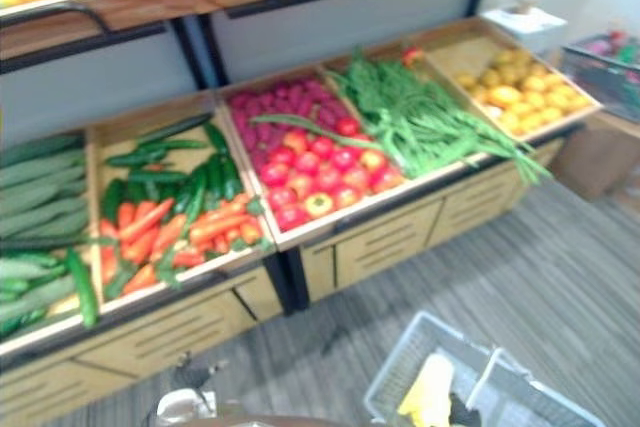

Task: Pick vegetable in the basket

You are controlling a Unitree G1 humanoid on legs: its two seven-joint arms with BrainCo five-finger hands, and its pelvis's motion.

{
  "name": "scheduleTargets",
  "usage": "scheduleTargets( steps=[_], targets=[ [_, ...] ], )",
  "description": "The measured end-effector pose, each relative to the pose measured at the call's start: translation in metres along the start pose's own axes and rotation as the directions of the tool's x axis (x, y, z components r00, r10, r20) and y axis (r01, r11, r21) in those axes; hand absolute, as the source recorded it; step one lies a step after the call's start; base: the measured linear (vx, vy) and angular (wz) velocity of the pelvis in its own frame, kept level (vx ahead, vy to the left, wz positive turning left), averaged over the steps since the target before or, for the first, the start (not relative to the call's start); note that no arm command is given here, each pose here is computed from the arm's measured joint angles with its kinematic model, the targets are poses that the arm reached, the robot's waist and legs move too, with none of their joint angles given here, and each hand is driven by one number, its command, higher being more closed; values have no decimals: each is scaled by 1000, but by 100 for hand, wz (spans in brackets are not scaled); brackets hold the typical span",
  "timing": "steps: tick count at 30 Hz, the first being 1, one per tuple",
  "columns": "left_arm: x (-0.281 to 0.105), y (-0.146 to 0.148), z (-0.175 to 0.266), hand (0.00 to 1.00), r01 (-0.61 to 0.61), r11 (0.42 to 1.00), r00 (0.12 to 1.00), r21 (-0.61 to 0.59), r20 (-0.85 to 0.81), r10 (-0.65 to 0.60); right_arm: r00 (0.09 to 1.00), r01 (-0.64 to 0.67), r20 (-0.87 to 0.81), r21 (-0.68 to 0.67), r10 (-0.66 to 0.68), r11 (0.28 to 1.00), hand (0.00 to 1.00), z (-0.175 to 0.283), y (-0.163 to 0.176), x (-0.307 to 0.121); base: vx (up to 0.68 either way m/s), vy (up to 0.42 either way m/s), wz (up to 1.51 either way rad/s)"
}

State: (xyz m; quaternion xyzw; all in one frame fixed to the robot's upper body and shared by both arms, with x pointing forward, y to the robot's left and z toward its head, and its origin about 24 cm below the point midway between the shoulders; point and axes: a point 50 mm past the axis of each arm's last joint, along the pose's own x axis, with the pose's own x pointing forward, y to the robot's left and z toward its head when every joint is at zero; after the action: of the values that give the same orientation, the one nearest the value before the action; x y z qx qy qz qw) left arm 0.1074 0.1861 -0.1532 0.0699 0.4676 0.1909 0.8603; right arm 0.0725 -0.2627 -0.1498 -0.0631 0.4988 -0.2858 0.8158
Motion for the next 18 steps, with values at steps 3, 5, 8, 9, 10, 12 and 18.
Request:
scheduleTargets(
  steps=[3,5,8,9,10,12,18],
  targets=[
    [1,5,-6,0,-10,1000,999,-24,-42,9,1000,-9,3,33,9,999,100,9,1,4,20,-36,56],
    [2,7,-5,0,-14,999,999,-30,-40,13,1000,-16,3,66,16,998,100,13,4,5,-29,30,64],
    [3,9,-6,0,-10,1000,999,-21,-50,9,1000,-15,-1,88,16,996,100,14,6,5,-43,124,76],
    [3,9,-7,0,-11,1000,998,-17,-59,10,1000,-10,-5,102,11,995,100,14,6,5,-44,186,106],
    [4,11,-7,0,-13,1000,998,-15,-56,12,1000,-5,-11,115,7,993,100,13,6,5,-28,143,86],
    [5,13,-5,0,-19,1000,999,-12,-50,18,1000,-7,-14,128,9,992,100,13,8,4,-17,95,62],
    [8,18,-5,0,-1,999,998,53,-55,4,999,49,-28,143,-45,988,100,10,-10,7,80,175,60]
  ],
)
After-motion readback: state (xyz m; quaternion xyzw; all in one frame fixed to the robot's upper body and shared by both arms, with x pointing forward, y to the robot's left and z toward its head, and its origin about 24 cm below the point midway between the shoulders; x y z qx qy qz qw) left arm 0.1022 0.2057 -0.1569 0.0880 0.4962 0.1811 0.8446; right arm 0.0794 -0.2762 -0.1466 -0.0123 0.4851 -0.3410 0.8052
